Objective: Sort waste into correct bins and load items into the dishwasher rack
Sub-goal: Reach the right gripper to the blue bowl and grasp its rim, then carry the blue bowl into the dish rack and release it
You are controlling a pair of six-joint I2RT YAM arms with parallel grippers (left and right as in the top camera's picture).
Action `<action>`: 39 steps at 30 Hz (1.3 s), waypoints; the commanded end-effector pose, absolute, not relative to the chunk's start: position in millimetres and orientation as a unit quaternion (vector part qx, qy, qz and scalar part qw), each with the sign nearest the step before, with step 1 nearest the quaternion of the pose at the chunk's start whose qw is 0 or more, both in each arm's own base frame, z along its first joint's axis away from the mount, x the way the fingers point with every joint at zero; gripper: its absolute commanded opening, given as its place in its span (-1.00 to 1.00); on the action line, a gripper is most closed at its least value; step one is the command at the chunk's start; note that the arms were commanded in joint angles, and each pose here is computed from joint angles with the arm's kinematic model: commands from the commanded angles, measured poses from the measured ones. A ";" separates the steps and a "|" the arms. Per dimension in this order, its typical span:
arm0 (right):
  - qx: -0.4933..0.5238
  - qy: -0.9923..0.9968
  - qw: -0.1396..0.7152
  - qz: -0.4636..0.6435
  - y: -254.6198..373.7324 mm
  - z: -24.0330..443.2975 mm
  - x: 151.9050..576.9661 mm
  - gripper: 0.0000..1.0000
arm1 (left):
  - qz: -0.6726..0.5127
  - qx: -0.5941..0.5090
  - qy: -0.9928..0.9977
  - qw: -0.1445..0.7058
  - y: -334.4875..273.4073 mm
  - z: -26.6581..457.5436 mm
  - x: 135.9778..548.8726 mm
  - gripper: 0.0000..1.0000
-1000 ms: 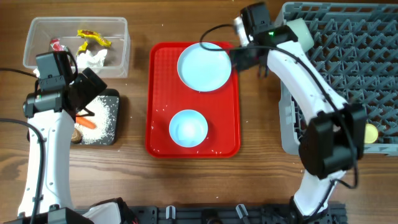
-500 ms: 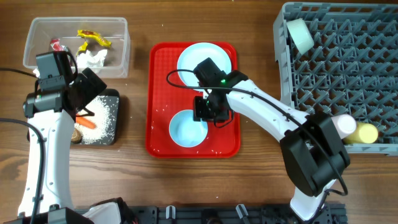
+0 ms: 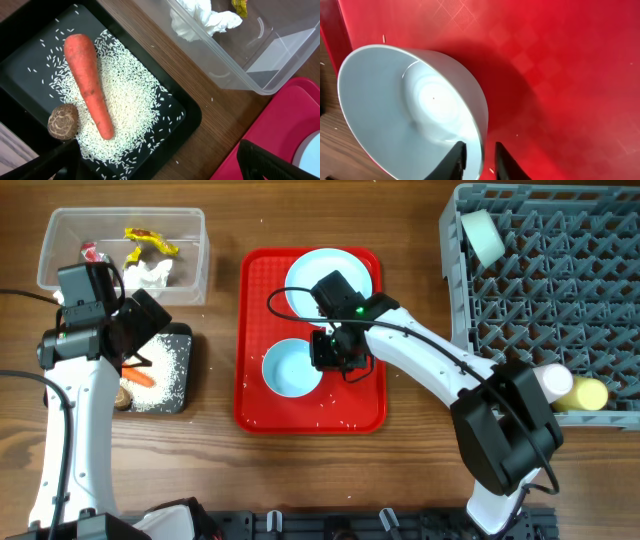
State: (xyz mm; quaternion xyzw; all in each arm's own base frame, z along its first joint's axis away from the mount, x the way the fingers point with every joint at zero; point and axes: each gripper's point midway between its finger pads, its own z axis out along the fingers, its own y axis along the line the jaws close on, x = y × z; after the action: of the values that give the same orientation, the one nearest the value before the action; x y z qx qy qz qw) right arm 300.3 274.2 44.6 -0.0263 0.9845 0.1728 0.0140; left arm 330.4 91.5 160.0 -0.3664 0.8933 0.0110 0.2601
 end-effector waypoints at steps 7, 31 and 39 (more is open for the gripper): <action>-0.031 0.983 -0.011 0.181 280.2 28.3 294.7 -0.80 | 0.014 -0.365 0.891 0.271 94.6 167.5 332.7 1.00; 0.192 0.795 0.347 -0.458 -105.1 294.8 364.1 -0.91 | 0.014 -0.365 0.891 0.271 94.7 167.4 332.6 1.00; -0.017 0.829 0.174 -0.530 -101.7 218.0 404.3 -0.91 | 0.014 -0.365 0.891 0.271 94.6 167.4 332.6 1.00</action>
State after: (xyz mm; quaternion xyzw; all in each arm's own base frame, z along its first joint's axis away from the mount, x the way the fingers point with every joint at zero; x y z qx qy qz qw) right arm 395.8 -101.7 240.9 0.0592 0.8304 -0.4988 0.2412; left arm 330.4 91.5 160.0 -0.3664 0.8933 0.0110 0.2601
